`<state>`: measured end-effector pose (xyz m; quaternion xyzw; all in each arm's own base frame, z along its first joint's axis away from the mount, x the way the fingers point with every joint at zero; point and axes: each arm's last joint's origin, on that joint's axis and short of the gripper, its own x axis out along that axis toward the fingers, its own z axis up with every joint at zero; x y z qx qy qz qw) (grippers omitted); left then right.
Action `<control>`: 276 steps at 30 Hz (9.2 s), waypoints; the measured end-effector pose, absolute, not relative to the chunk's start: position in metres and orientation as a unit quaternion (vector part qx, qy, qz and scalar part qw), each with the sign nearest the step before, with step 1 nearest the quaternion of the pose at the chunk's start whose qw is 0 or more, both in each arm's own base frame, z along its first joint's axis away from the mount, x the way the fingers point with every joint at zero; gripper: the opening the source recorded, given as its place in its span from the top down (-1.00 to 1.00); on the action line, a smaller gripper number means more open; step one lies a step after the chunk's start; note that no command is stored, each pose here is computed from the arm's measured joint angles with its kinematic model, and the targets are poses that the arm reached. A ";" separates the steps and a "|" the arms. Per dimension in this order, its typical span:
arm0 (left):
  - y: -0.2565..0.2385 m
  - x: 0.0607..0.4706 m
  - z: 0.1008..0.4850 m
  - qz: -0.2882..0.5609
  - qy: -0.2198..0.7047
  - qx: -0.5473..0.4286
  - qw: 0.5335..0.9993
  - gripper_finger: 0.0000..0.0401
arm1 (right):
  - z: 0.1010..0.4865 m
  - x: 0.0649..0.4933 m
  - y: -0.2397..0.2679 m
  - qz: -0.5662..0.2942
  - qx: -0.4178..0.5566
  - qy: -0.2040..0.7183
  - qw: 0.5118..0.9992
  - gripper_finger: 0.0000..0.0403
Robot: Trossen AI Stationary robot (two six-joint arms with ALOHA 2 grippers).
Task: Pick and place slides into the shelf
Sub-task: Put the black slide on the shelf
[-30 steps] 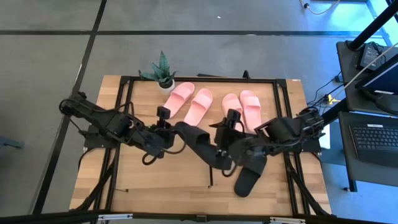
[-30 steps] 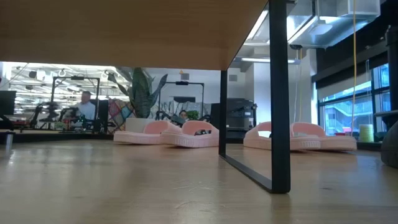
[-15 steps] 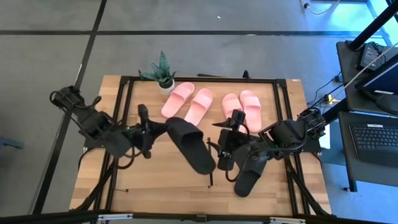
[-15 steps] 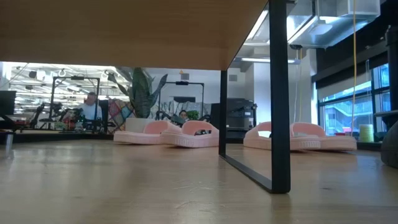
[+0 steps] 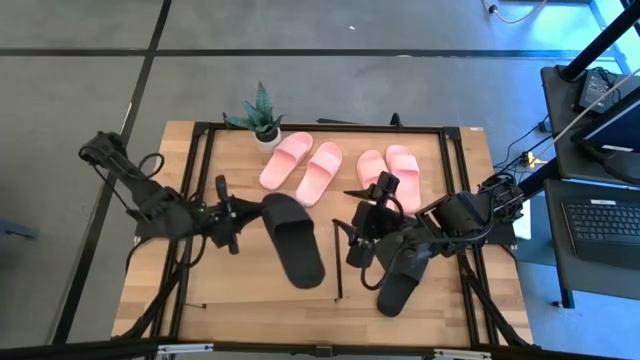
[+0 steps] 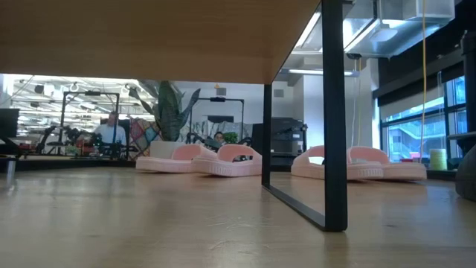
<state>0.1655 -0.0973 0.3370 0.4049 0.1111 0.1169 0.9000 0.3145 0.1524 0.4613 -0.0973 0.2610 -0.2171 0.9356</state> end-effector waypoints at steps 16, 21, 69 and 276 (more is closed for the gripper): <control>-0.090 0.167 0.266 0.070 -0.004 0.481 0.874 0.86 | 0.461 0.315 0.152 -0.238 -0.022 0.243 0.940 -0.40; -0.080 0.170 0.247 0.042 -0.019 0.485 0.873 0.86 | 0.461 0.316 0.150 -0.245 -0.007 0.239 0.940 -0.40; -0.033 0.208 0.236 0.062 -0.070 0.507 0.857 0.86 | 0.427 0.352 0.164 -0.167 -0.057 0.254 0.951 -0.40; -0.076 0.121 0.287 -0.412 -0.045 -0.269 0.869 -0.05 | 0.255 0.306 0.285 -0.012 0.670 0.054 0.740 0.71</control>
